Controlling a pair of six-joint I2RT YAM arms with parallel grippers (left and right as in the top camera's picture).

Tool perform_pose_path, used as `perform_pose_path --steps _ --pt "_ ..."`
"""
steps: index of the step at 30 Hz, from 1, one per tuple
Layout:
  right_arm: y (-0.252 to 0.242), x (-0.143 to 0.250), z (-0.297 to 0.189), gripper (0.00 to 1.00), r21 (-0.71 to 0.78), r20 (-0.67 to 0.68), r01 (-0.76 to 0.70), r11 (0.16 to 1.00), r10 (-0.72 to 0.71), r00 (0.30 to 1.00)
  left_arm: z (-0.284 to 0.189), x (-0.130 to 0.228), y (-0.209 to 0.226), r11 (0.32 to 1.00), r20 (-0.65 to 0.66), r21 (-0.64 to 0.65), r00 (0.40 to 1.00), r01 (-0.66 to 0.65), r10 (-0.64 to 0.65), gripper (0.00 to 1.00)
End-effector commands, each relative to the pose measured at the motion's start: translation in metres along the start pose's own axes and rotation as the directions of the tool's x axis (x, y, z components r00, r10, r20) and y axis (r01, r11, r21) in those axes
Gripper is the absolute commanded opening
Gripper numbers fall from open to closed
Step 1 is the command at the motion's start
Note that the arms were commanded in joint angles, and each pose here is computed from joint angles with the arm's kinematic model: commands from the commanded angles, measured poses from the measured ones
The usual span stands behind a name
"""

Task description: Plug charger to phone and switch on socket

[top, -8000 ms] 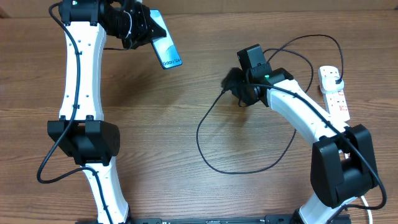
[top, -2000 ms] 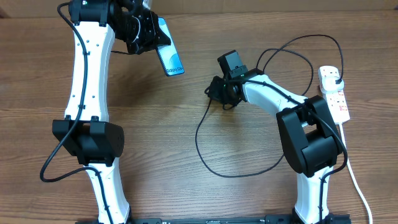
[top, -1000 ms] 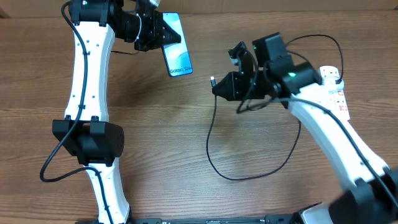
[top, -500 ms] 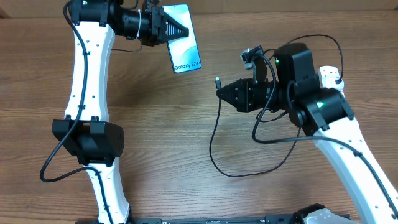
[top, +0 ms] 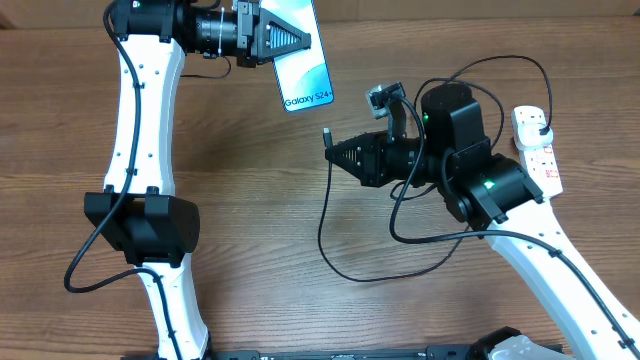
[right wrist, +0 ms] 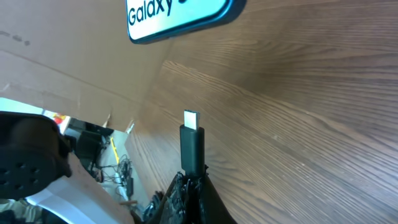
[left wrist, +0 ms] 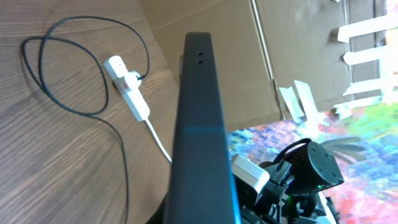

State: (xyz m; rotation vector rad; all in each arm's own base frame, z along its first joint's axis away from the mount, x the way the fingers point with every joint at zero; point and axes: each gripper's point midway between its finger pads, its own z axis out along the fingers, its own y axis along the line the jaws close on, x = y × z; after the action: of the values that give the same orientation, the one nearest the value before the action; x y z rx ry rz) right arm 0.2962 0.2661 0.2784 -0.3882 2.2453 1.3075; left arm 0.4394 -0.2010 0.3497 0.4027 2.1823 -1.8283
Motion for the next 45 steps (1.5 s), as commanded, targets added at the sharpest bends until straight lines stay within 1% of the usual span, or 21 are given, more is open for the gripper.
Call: perform_pose_path --steps 1,10,19,39,45 --pt "0.01 -0.003 -0.001 0.04 -0.023 0.015 -0.006 1.0 0.007 1.0 0.002 0.004 -0.029 0.997 -0.015 0.073 1.0 -0.018 0.019 0.04" --pt "0.015 -0.011 -0.002 0.04 -0.041 0.045 0.008 0.999 -0.006 0.999 0.006 0.005 -0.029 0.997 -0.021 0.069 1.0 -0.018 0.019 0.04" --pt "0.016 -0.017 -0.002 0.04 -0.038 0.069 0.025 0.999 -0.022 0.997 0.006 0.009 -0.028 0.997 -0.03 0.067 0.999 0.026 -0.024 0.04" --pt "0.017 -0.016 -0.002 0.04 -0.043 0.065 0.024 0.999 -0.021 0.998 0.014 0.014 -0.027 0.998 -0.047 0.046 0.998 0.04 -0.038 0.04" --pt "0.017 -0.016 -0.002 0.04 -0.043 0.065 0.024 0.999 -0.021 0.998 0.014 0.015 -0.026 0.997 -0.049 0.044 0.997 0.061 -0.059 0.04"
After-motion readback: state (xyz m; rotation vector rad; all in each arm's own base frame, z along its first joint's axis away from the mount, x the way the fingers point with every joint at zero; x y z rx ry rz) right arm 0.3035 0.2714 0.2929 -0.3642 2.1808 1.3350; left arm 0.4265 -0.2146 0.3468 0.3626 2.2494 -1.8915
